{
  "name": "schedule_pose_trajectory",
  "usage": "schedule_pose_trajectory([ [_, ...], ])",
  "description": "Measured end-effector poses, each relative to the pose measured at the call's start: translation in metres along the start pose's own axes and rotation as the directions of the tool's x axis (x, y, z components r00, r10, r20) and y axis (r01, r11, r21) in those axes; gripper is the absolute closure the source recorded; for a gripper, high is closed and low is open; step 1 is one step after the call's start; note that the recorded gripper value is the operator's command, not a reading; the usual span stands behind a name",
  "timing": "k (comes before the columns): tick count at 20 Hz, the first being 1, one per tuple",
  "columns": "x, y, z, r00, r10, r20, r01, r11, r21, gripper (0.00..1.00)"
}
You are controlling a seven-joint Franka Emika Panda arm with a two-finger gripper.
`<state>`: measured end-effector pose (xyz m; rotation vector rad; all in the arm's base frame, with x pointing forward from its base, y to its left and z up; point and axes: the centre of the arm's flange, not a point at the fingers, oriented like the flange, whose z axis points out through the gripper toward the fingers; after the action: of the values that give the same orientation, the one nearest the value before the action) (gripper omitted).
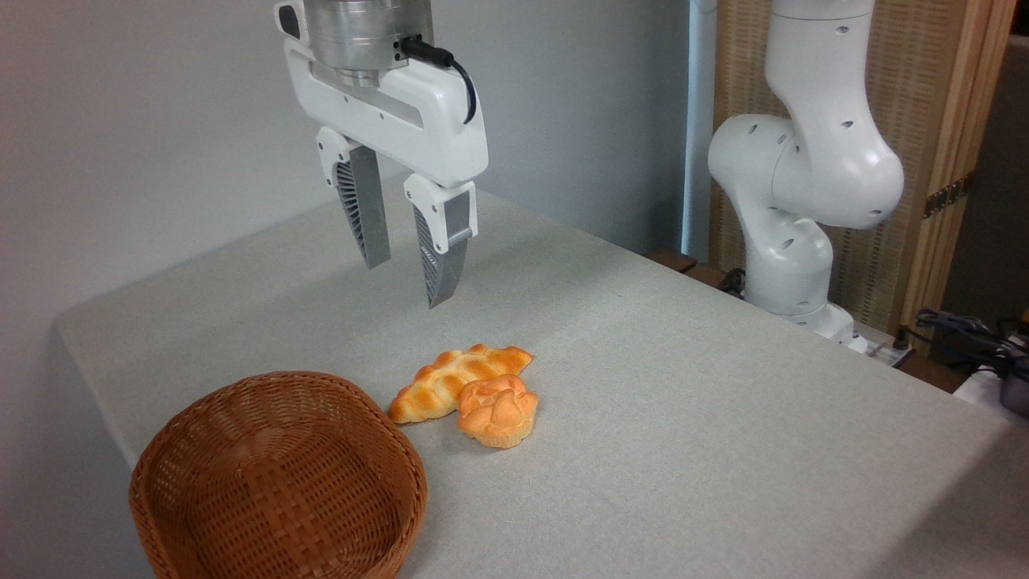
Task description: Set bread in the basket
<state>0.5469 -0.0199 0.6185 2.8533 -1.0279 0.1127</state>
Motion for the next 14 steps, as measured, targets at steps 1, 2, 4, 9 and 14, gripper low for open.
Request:
schedule_pose_trajectory([
  [1,0.0,0.0,-0.001,1.0,0.0,-0.001,0.0,1.0,0.001,0.0],
  [2,0.0,0.0,0.0,1.0,0.0,-0.001,0.0,1.0,0.001,0.0],
  [4,0.0,-0.001,0.001,1.0,-0.001,0.002,0.001,1.0,-0.002,0.0],
  [9,-0.001,-0.001,0.007,1.0,-0.003,0.011,0.003,1.0,-0.009,0.0],
  [14,-0.002,-0.001,0.011,1.0,-0.004,0.018,0.004,1.0,-0.014,0.0],
])
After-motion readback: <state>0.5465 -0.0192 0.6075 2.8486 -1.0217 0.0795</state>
